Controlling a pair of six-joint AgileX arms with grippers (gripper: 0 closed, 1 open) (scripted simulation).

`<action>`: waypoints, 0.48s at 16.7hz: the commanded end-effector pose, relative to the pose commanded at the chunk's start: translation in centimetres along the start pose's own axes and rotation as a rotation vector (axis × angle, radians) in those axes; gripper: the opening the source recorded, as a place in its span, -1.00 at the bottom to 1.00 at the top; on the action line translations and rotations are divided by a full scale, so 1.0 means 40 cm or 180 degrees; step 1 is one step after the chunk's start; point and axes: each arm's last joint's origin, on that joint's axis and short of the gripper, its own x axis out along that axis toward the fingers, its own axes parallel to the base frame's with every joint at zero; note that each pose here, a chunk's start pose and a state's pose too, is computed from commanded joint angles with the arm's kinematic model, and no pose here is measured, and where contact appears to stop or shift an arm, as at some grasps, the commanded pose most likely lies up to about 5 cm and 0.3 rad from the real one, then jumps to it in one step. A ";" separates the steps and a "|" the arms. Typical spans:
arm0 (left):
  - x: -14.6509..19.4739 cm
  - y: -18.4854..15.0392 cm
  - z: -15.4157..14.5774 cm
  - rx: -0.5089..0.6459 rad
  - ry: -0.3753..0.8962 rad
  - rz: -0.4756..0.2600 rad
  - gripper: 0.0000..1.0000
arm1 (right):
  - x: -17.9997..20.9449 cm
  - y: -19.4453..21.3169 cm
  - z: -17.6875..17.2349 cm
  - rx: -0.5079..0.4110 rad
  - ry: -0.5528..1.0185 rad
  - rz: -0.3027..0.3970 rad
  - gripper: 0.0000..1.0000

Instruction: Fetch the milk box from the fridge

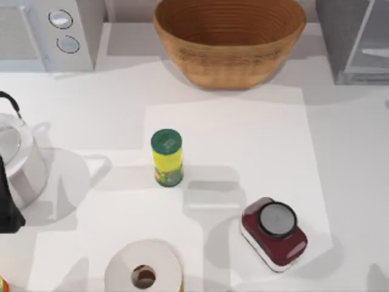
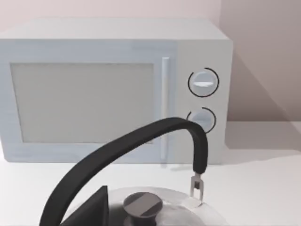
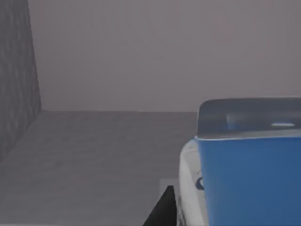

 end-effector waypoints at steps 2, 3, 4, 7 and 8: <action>0.000 0.000 0.000 0.0000 0.0000 0.0000 1.00 | 0.000 0.000 0.000 0.0000 0.0000 0.0000 -1.00; 0.000 0.000 0.000 0.0000 0.0000 0.0000 1.00 | 0.004 0.005 -0.004 0.0011 0.0017 0.0015 -1.00; 0.000 0.000 0.000 0.0000 0.0000 0.0000 1.00 | 0.004 0.005 -0.004 0.0011 0.0017 0.0015 -1.00; 0.000 0.000 0.000 0.0000 0.0000 0.0000 1.00 | -0.017 0.021 0.015 0.0088 0.0118 0.0001 -1.00; 0.000 0.000 0.000 0.0000 0.0000 0.0000 1.00 | -0.031 0.032 0.028 0.0125 0.0167 -0.0001 -1.00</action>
